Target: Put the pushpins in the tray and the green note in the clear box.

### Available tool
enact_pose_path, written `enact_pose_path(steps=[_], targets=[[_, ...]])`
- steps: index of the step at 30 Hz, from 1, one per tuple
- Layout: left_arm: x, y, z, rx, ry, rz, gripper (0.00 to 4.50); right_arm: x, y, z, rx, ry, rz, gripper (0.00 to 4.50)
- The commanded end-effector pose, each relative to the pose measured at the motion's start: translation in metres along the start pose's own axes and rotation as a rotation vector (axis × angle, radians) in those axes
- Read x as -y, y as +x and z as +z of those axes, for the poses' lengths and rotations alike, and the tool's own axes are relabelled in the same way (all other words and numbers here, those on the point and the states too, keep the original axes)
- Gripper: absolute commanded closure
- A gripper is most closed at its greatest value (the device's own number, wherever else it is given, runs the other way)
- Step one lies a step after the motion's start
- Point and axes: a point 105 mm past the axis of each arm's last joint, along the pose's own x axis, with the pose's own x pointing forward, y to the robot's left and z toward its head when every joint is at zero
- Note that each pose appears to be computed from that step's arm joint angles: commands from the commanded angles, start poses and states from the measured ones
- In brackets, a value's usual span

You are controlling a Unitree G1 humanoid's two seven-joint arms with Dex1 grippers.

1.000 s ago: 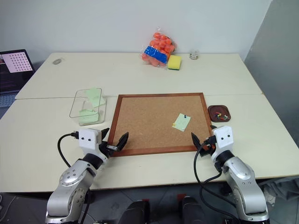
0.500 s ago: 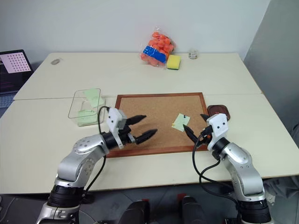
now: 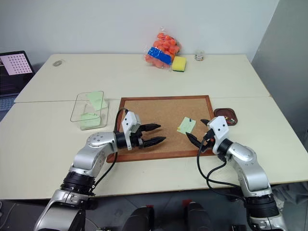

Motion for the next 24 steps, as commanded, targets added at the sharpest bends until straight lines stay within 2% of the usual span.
enact_pose_path(steps=[1,8,13,19,24], targets=[[0.0,0.012,0.007,0.03,0.065,-0.017,2.18,0.01,0.004,0.013,0.039,-0.059,-0.037,0.0],[-0.003,0.02,0.007,0.048,0.083,-0.013,3.53,0.016,0.012,0.015,0.053,-0.043,-0.052,0.0],[-0.005,0.021,0.007,0.051,0.085,-0.009,4.44,0.021,0.02,0.014,0.06,0.036,-0.075,0.0],[-0.006,0.018,0.001,0.027,0.082,-0.006,4.44,0.025,0.03,0.012,0.049,0.055,-0.093,0.0],[0.0,0.014,-0.032,-0.126,0.083,-0.036,4.44,0.029,0.039,0.005,0.014,0.05,-0.116,0.0]])
